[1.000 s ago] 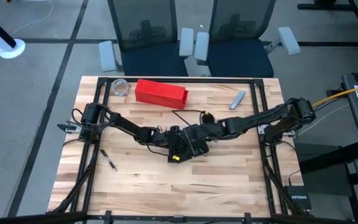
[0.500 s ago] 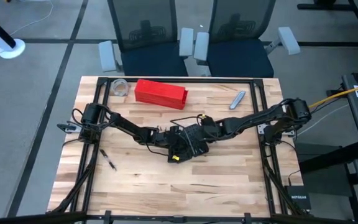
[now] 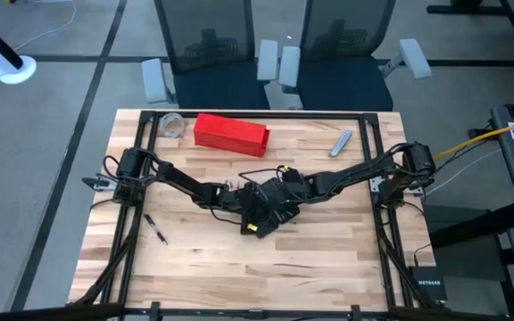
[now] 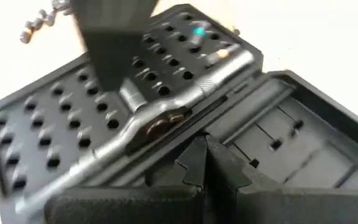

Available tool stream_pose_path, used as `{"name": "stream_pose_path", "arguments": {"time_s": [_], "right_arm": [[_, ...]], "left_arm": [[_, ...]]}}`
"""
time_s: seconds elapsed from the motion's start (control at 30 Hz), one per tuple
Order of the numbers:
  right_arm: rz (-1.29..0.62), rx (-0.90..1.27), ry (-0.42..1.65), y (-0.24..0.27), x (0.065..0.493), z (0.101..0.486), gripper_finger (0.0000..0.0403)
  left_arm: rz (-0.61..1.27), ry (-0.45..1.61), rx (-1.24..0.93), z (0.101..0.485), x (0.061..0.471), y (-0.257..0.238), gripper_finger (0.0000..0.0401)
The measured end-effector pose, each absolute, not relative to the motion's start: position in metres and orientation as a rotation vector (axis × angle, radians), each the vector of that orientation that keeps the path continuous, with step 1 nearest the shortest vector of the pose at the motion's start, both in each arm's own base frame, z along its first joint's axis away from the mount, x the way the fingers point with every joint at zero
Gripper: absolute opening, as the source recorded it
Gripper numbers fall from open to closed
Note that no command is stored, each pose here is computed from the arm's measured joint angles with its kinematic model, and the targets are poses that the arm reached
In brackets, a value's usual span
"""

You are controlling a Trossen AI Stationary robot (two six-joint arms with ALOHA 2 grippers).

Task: Prefit tool cases
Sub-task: Remove the screwdriver from the tool case

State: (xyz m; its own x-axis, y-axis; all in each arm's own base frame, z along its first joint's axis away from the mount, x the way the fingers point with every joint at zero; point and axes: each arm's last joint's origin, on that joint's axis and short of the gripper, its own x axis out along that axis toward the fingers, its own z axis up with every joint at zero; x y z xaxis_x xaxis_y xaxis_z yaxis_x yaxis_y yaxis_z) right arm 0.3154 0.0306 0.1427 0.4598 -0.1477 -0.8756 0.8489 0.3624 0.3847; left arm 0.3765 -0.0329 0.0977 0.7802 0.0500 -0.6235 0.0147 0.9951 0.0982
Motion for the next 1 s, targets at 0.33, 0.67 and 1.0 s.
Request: {"name": "stream_pose_path", "arguments": {"time_s": [0.33,0.67,1.0], "right_arm": [[-0.489,1.144,0.853,0.040,0.327,0.158,0.0182],[-0.563,1.037,0.791,0.029,0.309,0.188,0.0182],[-0.609,0.712,0.912,0.019,0.276,0.208,0.0182]], "left_arm": [[0.006,0.685,0.096,0.092,0.377,-0.034,0.0000],[-0.002,0.695,0.102,0.089,0.376,-0.039,0.0000],[-0.002,0.649,0.330,0.119,0.372,-0.041,0.0000]]}}
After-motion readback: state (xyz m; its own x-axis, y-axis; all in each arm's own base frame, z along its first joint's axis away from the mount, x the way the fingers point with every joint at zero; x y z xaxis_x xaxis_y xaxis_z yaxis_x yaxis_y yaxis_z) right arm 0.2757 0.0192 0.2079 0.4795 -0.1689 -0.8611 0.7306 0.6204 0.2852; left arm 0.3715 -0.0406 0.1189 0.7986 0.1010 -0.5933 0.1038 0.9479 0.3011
